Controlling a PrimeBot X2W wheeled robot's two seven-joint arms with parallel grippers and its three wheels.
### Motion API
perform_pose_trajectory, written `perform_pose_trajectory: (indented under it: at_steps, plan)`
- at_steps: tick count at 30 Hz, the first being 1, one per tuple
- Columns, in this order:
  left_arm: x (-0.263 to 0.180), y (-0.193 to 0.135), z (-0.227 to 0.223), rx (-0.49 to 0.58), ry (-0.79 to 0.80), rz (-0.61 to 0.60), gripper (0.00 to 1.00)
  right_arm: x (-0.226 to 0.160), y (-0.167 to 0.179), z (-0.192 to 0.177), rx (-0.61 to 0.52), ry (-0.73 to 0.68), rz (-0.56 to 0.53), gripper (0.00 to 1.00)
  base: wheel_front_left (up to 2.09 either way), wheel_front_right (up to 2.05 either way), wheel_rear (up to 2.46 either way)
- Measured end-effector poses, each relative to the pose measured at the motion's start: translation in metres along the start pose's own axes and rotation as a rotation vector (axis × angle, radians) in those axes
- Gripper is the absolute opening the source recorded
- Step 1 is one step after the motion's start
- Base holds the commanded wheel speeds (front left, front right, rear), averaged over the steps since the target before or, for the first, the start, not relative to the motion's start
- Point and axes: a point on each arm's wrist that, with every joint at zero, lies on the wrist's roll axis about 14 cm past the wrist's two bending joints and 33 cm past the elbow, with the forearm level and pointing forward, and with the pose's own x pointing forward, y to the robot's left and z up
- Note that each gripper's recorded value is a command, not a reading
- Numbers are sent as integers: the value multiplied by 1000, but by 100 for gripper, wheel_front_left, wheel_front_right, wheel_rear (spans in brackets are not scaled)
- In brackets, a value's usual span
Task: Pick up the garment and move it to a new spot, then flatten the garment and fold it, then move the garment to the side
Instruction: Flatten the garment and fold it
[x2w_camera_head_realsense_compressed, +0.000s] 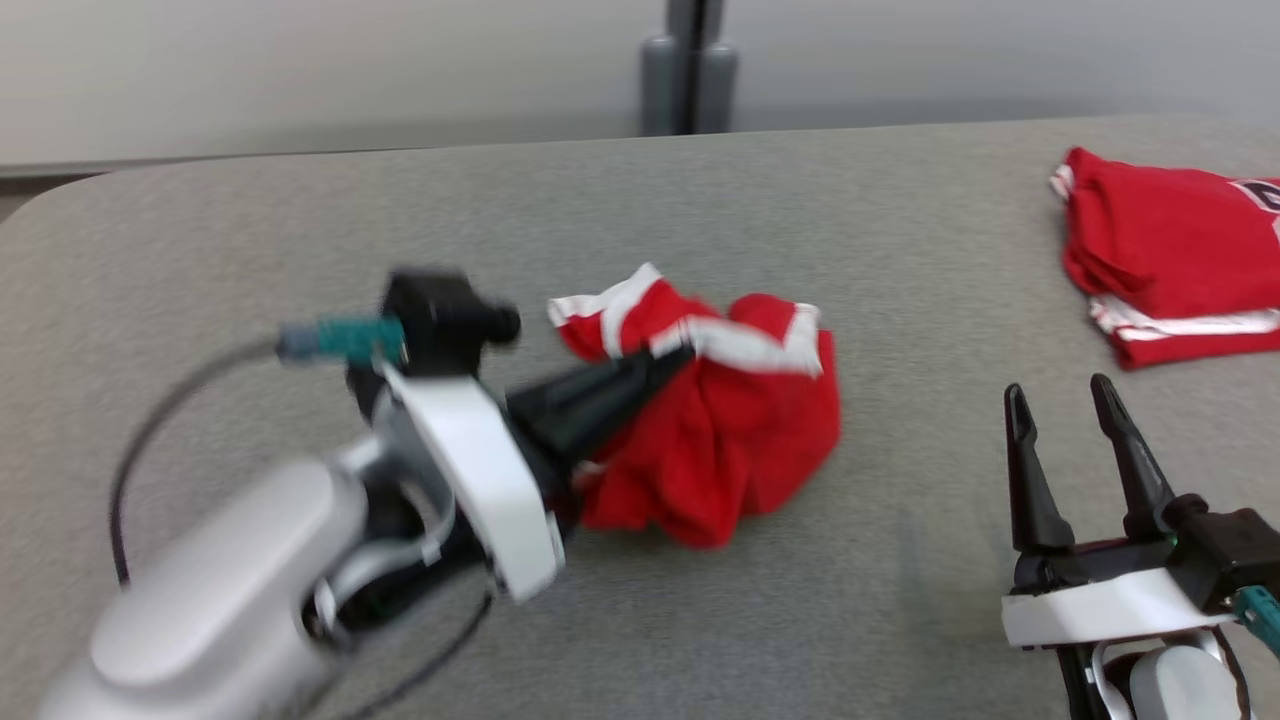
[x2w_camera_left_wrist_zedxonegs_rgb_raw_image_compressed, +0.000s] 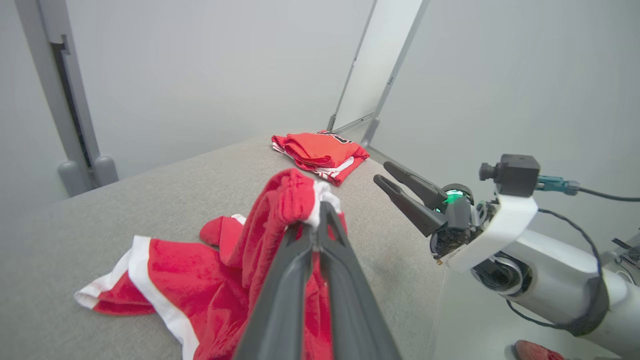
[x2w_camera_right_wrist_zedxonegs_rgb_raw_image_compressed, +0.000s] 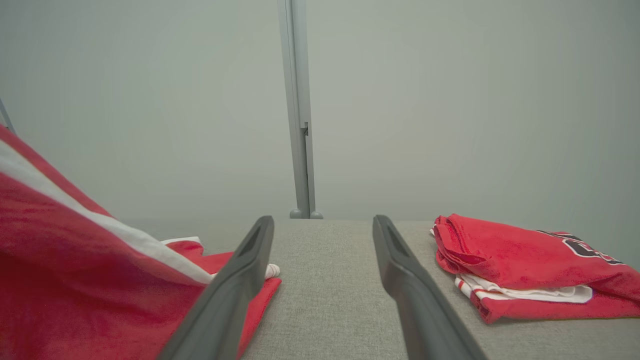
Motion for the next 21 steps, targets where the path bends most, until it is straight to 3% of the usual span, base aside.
perform_pose_trajectory:
  at_steps: [4, 8, 14, 17, 21]
  plan:
    - [38, -16, 50, 102, 12, -115, 0, -13, -31, 18, -6, -48, -105, 100, 0, 0, 0]
    - [76, -54, 92, 208, -6, -256, 0, -40, -75, 26, -53, -53, -246, 100, 0, 0, 0]
    - [101, -111, 115, 282, -30, -443, 0, -70, -114, 28, -101, -36, -384, 100, 0, 0, 0]
    - [86, -93, 84, 272, 61, -417, 0, -61, -108, 26, -104, -36, -359, 100, 0, 0, 0]
    - [49, -42, 20, 157, 202, -298, 0, -44, -94, 14, -93, -11, -297, 100, 0, 0, 0]
